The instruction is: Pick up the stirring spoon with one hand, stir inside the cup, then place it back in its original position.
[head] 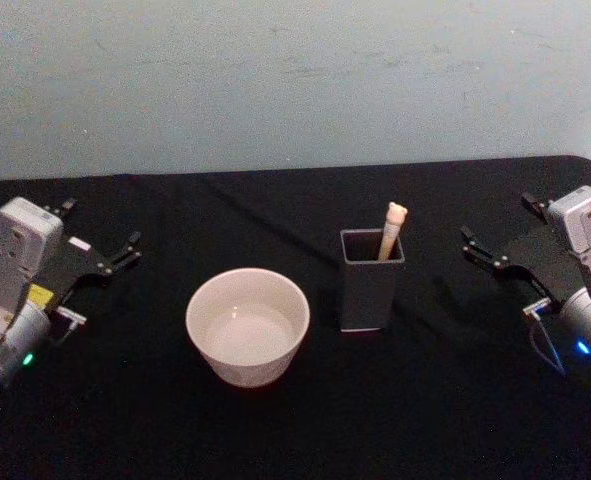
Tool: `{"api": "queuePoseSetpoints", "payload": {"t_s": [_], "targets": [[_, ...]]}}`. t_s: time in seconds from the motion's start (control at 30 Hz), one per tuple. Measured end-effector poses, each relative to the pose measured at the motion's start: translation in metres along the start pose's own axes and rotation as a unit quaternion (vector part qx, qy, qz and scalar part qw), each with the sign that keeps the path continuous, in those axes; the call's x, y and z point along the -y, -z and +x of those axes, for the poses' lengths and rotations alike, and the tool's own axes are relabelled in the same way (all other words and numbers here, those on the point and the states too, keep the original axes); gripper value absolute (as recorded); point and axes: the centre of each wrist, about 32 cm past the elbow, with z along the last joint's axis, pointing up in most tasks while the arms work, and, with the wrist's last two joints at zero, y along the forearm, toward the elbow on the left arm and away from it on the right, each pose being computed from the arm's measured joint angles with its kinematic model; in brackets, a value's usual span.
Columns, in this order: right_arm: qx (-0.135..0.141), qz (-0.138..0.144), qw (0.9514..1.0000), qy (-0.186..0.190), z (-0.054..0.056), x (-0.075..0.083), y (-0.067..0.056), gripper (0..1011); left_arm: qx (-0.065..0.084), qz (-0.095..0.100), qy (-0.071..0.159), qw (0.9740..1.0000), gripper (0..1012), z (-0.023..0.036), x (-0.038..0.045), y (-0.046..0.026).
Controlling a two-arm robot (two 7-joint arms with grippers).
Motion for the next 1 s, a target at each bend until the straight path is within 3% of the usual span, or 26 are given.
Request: {"api": "queuePoseSetpoints", "payload": {"t_s": [1.0], "targets": [[0.000,0.000,1.0000,0.000,0.0002,0.0001,0.0001,1002,0.000,0.000,0.000,1.0000,1002,0.0000,0.0000,0.0000]]}}
